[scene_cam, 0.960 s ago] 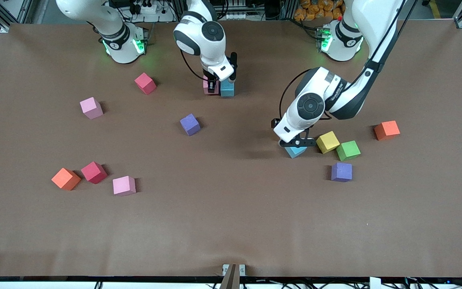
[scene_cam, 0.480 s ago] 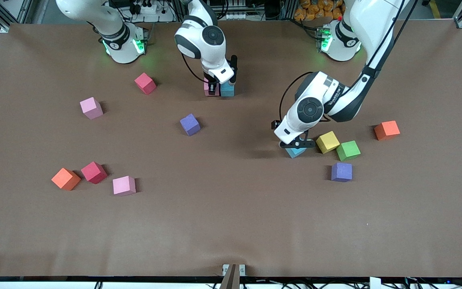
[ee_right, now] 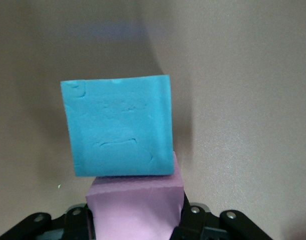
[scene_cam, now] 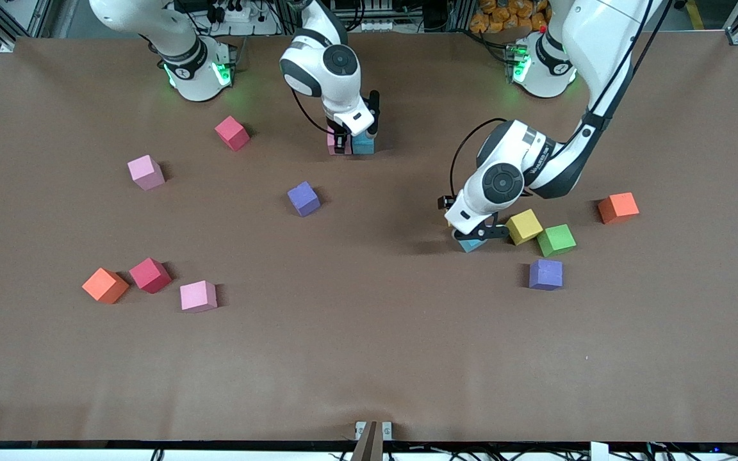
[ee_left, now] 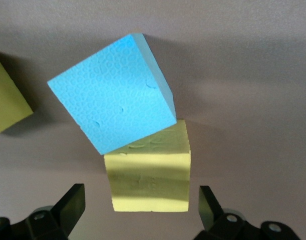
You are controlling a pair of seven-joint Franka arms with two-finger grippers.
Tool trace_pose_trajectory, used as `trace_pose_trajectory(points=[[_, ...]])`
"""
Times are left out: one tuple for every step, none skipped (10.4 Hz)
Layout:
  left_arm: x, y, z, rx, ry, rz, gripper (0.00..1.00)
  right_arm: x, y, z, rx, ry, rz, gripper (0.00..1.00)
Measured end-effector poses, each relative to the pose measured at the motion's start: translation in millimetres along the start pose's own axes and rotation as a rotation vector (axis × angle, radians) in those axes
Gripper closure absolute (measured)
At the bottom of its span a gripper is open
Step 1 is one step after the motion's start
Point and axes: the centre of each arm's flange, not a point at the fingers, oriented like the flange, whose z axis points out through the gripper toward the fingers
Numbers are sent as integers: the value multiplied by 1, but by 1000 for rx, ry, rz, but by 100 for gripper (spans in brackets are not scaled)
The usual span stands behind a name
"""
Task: Form number 2 with 11 blocks
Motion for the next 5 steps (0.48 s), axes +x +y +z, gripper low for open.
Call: trace_pose_trajectory(points=[[0, 0, 0, -5, -2, -8, 0, 0, 0, 0, 0, 1, 0, 44], [0, 0, 0, -6, -2, -11, 0, 0, 0, 1, 0, 1, 0, 44], [0, 0, 1, -6, -3, -13, 0, 1, 0, 2, -1, 4, 0, 44], [1, 0, 2, -6, -5, -16, 0, 1, 0, 4, -2, 7, 0, 44], [3, -2, 4, -8, -5, -19, 0, 1, 0, 4, -2, 8, 0, 43]])
